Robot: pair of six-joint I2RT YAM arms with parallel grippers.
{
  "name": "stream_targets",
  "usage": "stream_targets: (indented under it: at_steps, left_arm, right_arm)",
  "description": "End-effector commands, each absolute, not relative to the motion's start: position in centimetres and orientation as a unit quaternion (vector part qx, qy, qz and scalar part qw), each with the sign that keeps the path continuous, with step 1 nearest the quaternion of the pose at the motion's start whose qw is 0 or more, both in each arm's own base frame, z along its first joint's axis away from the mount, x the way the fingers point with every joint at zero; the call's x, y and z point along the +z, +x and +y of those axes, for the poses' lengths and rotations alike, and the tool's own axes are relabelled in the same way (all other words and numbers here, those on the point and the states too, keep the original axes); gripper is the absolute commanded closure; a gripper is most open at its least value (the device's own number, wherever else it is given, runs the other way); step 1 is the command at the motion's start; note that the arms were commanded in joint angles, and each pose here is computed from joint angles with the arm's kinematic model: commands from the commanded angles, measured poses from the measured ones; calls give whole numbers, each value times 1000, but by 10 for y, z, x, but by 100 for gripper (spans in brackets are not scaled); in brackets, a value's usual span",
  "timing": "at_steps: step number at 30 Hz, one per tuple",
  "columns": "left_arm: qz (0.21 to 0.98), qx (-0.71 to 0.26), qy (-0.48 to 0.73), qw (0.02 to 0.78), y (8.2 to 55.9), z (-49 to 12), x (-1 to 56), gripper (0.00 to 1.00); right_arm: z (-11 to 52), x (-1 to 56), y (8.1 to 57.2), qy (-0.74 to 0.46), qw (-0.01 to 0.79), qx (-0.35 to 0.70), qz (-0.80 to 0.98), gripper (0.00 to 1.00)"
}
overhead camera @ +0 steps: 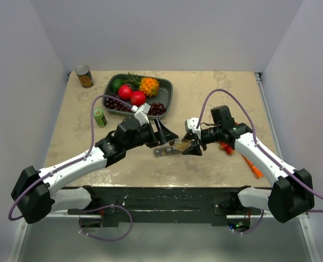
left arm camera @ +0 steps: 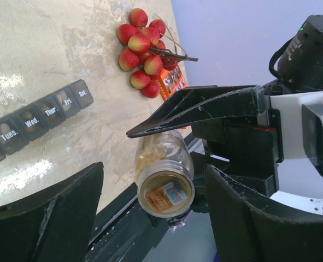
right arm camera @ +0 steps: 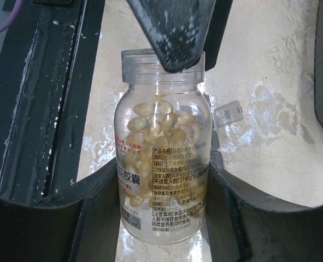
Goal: Sort the pills into containers
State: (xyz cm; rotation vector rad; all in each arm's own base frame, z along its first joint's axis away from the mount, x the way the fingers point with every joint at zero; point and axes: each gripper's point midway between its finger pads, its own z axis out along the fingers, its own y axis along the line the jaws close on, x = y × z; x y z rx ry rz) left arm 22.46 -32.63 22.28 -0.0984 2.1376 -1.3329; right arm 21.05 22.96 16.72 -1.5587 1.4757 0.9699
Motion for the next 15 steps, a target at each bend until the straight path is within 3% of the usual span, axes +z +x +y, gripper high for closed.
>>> stream_targets:
  at_steps: [1,4,7,8,12,15]
  left_arm:
    - [799,-515,-24,309,224,-335,241,25]
    - [803,-515,-9,300,220,-340,237,35]
    - [806,-514,11,294,216,-345,234,64]
    - [806,-511,25,298,215,-346,232,78]
    - [787,-511,107,329,209,-347,230,92]
    - [721,-538,237,366,192,-349,231,100]
  right_arm:
    - [235,186,219,-617,411,376,556,100]
    - [235,185,219,-616,411,376,557,100]
    - [235,185,219,-616,411,376,557,100]
    - [235,185,219,-615,410,376,559,100]
    - [235,185,219,-615,410,378,558,100]
    - [235,186,218,-615,411,378,556,100]
